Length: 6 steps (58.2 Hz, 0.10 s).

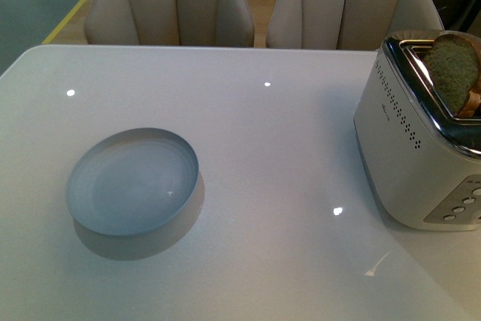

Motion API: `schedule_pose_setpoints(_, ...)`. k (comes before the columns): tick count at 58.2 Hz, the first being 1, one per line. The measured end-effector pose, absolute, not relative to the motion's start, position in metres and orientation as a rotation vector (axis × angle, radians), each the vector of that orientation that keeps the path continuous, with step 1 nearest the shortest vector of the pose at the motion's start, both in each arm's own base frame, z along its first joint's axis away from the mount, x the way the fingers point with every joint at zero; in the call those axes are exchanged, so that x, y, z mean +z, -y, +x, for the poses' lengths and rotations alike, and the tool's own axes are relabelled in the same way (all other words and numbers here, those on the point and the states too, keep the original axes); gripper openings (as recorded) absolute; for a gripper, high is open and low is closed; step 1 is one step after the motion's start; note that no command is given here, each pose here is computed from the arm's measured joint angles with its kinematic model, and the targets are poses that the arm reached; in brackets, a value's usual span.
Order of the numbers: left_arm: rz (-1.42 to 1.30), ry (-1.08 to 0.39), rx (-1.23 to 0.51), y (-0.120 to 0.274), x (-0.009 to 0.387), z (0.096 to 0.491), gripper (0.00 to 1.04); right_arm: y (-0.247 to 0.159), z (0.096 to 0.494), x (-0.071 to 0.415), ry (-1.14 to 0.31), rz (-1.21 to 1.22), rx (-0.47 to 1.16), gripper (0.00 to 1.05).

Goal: Left arm holds plate, right arm toasts bread

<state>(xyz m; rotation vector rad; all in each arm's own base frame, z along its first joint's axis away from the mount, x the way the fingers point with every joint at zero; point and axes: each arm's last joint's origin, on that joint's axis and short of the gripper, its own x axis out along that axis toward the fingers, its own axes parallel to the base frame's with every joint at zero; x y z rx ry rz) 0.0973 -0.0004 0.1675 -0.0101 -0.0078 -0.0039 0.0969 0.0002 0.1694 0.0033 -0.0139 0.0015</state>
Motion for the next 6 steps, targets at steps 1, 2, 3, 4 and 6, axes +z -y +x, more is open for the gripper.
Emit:
schedule_pose_setpoints(1,-0.01,0.008,-0.004,0.0004,0.1675,0.0973,0.97,-0.0001,0.0969,0.1694,0.014,0.003,0.001,0.96)
schedule_pose_setpoints(2,-0.01,0.008,-0.004,0.0004,0.1675,0.0973,0.97,-0.0001,0.0969,0.1694,0.014,0.003,0.001,0.96)
schedule_pose_setpoints(3,-0.01,0.008,-0.004,0.0004,0.1675,0.0973,0.97,-0.0001,0.0969,0.1694,0.014,0.003,0.001,0.96)
schedule_pose_setpoints(4,-0.01,0.008,-0.004,0.0004,0.1675,0.0973,0.97,-0.0001,0.0969,0.1694,0.014,0.003,0.001,0.96)
schedule_pose_setpoints(6,-0.01,0.008,-0.004,0.0004,0.1675,0.0973,0.97,-0.0002,0.0969,0.1694,0.014,0.003,0.002,0.96)
